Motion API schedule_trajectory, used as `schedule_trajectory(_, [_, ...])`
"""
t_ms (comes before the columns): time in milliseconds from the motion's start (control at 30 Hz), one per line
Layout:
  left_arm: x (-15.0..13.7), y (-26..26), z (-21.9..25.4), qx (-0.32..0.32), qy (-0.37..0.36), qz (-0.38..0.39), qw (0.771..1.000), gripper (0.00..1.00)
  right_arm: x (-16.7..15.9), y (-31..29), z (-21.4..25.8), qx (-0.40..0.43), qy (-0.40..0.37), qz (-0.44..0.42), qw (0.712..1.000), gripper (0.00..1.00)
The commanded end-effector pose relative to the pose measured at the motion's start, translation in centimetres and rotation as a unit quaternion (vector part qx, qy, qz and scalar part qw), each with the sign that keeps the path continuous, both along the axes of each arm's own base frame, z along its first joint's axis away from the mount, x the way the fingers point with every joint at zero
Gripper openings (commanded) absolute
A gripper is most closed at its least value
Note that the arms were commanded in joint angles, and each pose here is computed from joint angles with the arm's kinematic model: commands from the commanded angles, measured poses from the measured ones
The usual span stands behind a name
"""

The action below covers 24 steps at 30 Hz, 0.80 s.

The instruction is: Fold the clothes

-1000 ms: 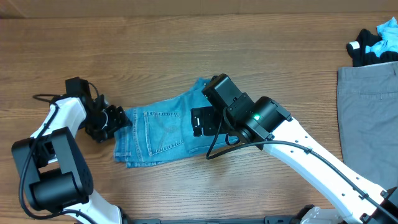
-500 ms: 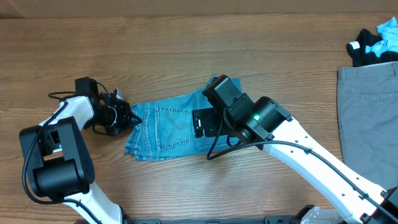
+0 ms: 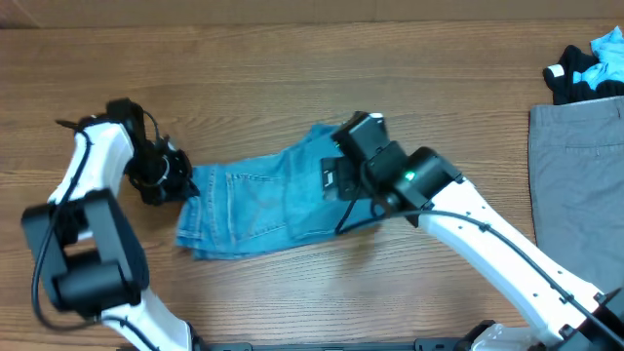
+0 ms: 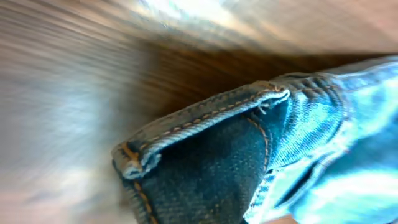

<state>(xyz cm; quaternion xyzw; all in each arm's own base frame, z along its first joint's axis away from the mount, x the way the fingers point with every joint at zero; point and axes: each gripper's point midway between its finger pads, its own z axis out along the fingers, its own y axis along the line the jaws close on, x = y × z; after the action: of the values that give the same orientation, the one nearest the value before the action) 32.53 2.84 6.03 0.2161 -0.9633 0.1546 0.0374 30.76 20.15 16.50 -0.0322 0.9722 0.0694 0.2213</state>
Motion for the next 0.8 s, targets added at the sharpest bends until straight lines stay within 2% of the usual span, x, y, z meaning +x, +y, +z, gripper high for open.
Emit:
schedule_trajectory(0, [1.6,0.9,6.4,0.056,-0.083,0.001,0.995,0.04,1.2,-1.4,-2.8,-0.009,0.025,0.017,0.999,1.0])
schedule_trajectory(200, [1.6,-2.0,11.0,0.058,-0.134,-0.031,0.989,0.04,1.9,-0.8,-6.1,0.021,0.071,0.023,0.997,1.0])
schedule_trajectory(467, [3.1,-9.0,12.1,0.022,-0.175,-0.073,0.982,0.04,1.8,3.2,-11.5,0.072,0.137,0.059,0.986,1.0])
schedule_trajectory(767, [5.5,-16.2,13.5,-0.012,-0.24,-0.089,0.967,0.04,1.5,3.9,-12.4,0.086,0.152,0.064,0.983,1.0])
